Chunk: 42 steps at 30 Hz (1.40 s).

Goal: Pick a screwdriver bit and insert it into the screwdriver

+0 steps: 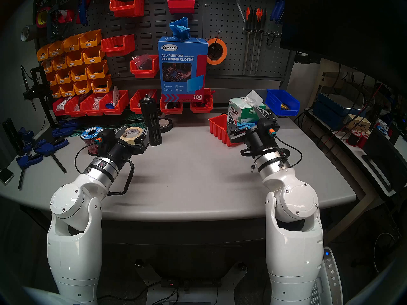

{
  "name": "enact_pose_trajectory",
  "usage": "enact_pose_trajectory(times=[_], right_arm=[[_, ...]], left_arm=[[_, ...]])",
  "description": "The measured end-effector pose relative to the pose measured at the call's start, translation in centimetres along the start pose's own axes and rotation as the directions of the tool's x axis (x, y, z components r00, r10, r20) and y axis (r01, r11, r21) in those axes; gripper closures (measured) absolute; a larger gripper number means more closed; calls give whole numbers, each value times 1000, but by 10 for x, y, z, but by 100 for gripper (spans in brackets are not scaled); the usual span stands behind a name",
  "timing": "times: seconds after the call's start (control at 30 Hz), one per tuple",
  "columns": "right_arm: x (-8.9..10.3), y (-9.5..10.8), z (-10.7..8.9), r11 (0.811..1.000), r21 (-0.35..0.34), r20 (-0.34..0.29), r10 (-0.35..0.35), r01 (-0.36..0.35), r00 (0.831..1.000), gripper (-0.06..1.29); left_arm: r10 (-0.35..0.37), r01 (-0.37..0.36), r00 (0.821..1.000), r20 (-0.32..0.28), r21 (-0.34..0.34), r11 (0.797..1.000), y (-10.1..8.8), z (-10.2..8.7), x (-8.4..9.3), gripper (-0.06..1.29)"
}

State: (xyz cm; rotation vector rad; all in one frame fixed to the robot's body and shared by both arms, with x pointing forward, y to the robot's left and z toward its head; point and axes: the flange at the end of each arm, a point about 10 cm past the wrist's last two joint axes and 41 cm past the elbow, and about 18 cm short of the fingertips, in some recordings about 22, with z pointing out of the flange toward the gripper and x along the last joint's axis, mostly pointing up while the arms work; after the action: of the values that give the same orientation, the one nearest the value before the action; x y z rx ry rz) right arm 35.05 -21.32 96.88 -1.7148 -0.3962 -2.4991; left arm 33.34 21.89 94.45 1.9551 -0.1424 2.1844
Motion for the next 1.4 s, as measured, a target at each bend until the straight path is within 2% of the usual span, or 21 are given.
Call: enact_pose_trajectory(times=[0.33, 0.7, 1.1, 1.4], right_arm=[[-1, 0, 0, 1000, 0, 2, 1, -1, 1000, -1], [-1, 0, 0, 1000, 0, 2, 1, -1, 1000, -1], [-1, 0, 0, 1000, 1, 2, 2, -2, 1000, -1], [-1, 0, 0, 1000, 1, 2, 2, -2, 1000, -1]], left_arm=[[-6, 7, 1000, 25, -17, 1000, -9, 8, 4, 0], [9, -9, 1000, 6, -50, 999, -18, 24, 17, 0], [-42, 41, 999, -3, -128, 991, -37, 41, 25, 0], [-46, 47, 999, 7, -176, 983, -53, 55, 21, 0]])
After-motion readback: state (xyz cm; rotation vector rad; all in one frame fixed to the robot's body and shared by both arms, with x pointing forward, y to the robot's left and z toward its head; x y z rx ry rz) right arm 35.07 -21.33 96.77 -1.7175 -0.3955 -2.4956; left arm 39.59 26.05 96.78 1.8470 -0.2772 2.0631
